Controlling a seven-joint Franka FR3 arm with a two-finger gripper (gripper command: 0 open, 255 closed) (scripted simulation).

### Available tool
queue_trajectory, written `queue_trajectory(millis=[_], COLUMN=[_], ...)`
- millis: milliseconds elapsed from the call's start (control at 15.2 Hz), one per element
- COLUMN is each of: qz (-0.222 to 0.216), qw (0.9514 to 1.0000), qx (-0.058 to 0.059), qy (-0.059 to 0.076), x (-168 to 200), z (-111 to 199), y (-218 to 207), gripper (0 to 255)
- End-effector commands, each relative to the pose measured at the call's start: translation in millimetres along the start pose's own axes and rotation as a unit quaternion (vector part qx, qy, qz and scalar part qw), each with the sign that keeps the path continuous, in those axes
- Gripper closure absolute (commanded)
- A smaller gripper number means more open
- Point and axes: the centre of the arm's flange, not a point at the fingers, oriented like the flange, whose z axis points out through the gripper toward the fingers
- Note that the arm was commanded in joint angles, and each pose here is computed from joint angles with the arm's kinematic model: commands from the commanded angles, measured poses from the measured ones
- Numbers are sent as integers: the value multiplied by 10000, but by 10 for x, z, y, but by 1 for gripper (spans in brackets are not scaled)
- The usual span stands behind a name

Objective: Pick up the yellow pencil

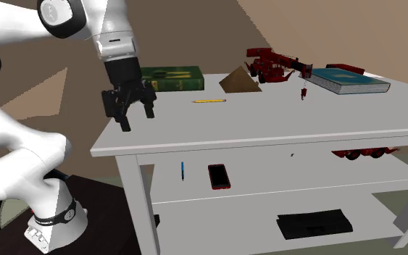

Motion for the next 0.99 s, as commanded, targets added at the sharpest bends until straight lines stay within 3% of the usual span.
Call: queue_trajectory(millis=[0, 462, 924], qz=[-40, -180, -320], qw=[9998, 9968, 9900], qx=[-62, -304, -545], qy=[164, 713, 1259], x=[55, 249, 416], z=[-12, -42, -47], y=[-269, -1188, -2112], gripper=[0, 0, 0])
